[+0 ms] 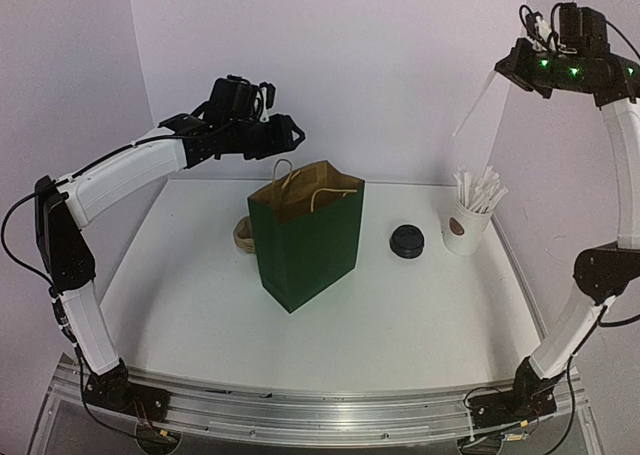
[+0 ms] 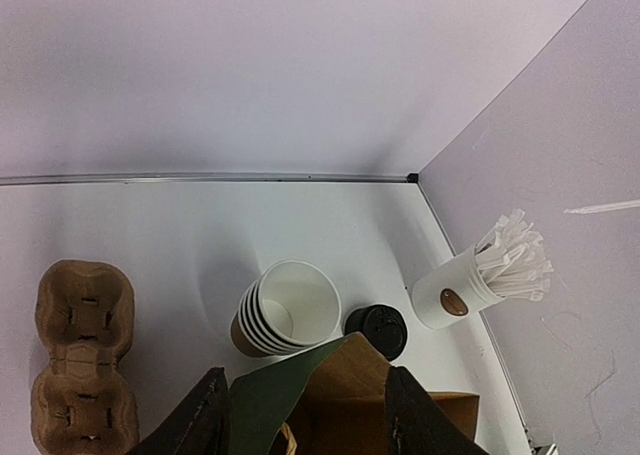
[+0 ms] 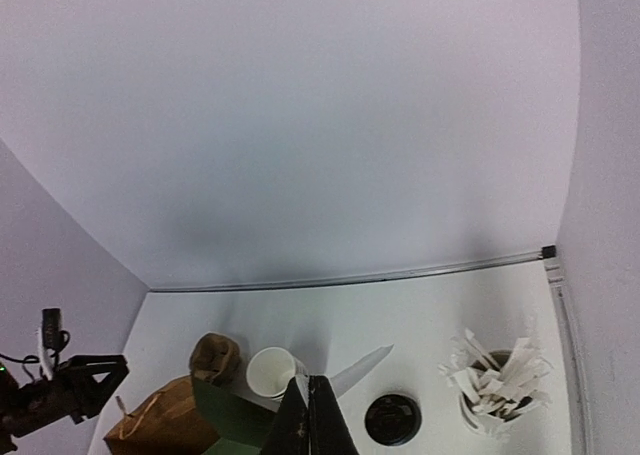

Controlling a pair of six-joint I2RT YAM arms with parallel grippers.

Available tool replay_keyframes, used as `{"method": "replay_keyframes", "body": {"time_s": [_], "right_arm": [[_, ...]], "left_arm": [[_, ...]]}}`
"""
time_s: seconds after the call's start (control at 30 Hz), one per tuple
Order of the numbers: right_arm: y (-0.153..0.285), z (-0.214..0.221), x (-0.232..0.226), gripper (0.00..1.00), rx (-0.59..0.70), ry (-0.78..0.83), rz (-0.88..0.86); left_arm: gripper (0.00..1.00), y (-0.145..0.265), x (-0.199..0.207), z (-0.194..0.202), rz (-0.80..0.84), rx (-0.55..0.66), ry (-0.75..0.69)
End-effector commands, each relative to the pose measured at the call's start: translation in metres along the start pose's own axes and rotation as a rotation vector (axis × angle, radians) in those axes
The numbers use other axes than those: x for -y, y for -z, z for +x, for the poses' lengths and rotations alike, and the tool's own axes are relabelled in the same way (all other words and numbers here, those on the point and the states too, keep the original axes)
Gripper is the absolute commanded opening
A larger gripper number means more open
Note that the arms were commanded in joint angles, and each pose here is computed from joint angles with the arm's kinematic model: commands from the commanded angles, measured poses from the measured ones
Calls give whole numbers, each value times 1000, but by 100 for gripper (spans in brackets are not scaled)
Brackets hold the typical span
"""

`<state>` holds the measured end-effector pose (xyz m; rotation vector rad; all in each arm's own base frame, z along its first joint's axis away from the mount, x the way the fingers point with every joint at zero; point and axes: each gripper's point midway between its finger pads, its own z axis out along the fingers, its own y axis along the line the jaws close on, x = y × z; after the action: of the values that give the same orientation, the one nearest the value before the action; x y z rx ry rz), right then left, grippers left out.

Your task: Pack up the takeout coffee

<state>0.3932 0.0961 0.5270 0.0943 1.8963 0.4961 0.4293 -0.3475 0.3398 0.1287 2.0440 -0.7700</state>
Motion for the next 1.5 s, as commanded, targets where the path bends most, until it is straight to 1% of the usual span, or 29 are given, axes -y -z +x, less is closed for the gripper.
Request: {"method": "replay_keyframes", "body": {"time_s": [0.0,0.07,0.23,0.47,0.57,0.67,0.87,1.07,1.47], "right_arm": [[-2,-1,-44,0,-28,-83,-251],[-4,1,-55,0,-40,-104,-310],[-15,9,-91,0,-74,-139,-437],[-36,35,-138,0,-147,-116,-545],[-49,53,-153,0,-208,-128,-583],[-62,77,-164,0,-266,-115,-588],[-90,126,-162,0,-364,-78,-525],[-98,162,-169,0,-459,-71,-537],[-118,240,-171,0,-567,80,-434]], "left_arm": [[51,35,1,-37,-55,102,-4],[51,39,-6,-38,-85,105,14],[51,54,-9,-40,-89,128,43],[51,69,-21,-50,-126,153,59],[51,74,-33,-52,-162,152,86],[51,78,-39,-55,-176,152,108],[50,89,-44,-60,-196,181,119],[50,99,-44,-65,-197,211,122],[50,93,-43,-56,-181,174,129]]}}
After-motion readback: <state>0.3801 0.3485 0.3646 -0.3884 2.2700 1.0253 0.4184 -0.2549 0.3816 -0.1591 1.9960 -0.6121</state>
